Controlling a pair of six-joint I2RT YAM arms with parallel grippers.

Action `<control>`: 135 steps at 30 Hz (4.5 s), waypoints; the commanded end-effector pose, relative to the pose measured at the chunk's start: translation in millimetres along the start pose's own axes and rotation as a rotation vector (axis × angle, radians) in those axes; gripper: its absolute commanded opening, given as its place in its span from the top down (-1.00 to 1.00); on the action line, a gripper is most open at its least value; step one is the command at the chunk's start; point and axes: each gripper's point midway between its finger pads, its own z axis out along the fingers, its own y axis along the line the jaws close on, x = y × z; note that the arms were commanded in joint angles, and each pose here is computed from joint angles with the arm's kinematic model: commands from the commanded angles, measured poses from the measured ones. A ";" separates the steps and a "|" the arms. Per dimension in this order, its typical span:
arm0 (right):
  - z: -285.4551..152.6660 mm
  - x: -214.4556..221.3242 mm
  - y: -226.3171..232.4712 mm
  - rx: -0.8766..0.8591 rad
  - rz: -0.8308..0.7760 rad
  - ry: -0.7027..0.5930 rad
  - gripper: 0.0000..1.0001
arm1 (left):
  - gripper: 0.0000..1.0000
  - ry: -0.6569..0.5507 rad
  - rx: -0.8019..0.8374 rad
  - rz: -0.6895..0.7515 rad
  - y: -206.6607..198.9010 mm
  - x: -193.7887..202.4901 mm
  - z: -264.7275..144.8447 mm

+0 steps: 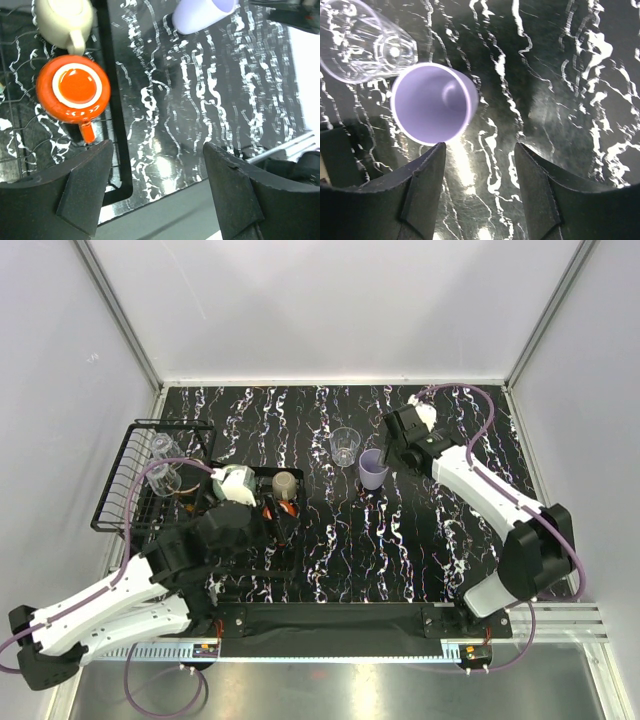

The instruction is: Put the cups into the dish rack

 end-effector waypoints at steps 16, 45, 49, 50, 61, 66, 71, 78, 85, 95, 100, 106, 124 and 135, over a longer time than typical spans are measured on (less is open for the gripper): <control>40.9 3.1 38.9 -0.089 0.004 0.041 -0.21 | -0.69 -0.008 0.268 0.006 -54.4 -22.8 -37.1; -33.8 49.7 5.5 -0.380 0.155 -0.064 1.00 | -0.98 0.266 0.592 -0.356 -121.2 17.9 -44.0; -74.2 53.1 9.4 -0.582 0.182 -0.137 1.00 | -0.98 0.242 0.745 -0.443 -151.0 -1.0 -52.8; -107.8 43.4 26.2 -0.757 0.177 -0.188 1.00 | -0.98 0.234 0.768 -0.457 -155.4 -4.0 -52.4; -239.0 24.4 50.1 -1.345 0.205 -0.393 1.00 | -0.98 0.020 0.909 -0.688 -178.4 -64.2 -59.3; -256.1 20.2 46.9 -1.398 0.216 -0.448 1.00 | -0.98 0.006 0.921 -0.789 -188.1 -76.5 -58.8; -265.5 19.5 49.0 -1.440 0.206 -0.464 1.00 | -0.98 -0.009 0.923 -0.790 -210.8 -88.0 -57.3; -263.2 24.0 47.7 -1.439 0.212 -0.468 1.00 | -0.98 -0.135 0.900 -0.756 -226.0 -100.2 -60.6; -264.6 25.7 45.4 -1.442 0.207 -0.482 1.00 | -0.98 -0.228 0.862 -0.742 -226.6 -100.9 -54.8; -264.5 27.2 41.2 -1.432 0.200 -0.507 1.00 | -0.84 -0.367 0.858 -0.702 -226.3 -112.3 -54.9; -259.3 27.2 44.7 -1.420 0.195 -0.496 1.00 | -0.76 -0.373 0.856 -0.696 -228.3 -107.5 -48.5; -258.4 29.4 47.0 -1.430 0.185 -0.491 1.00 | -0.16 -0.424 0.892 -0.661 -226.1 -108.9 -53.4; -167.5 39.7 -9.1 -0.815 0.306 -0.349 -0.99 | 1.00 -0.506 0.255 0.099 -144.2 -145.0 -62.4; -138.8 48.1 1.2 -0.733 0.310 -0.247 -0.99 | 1.00 -0.619 -0.402 0.292 22.7 -206.3 -164.7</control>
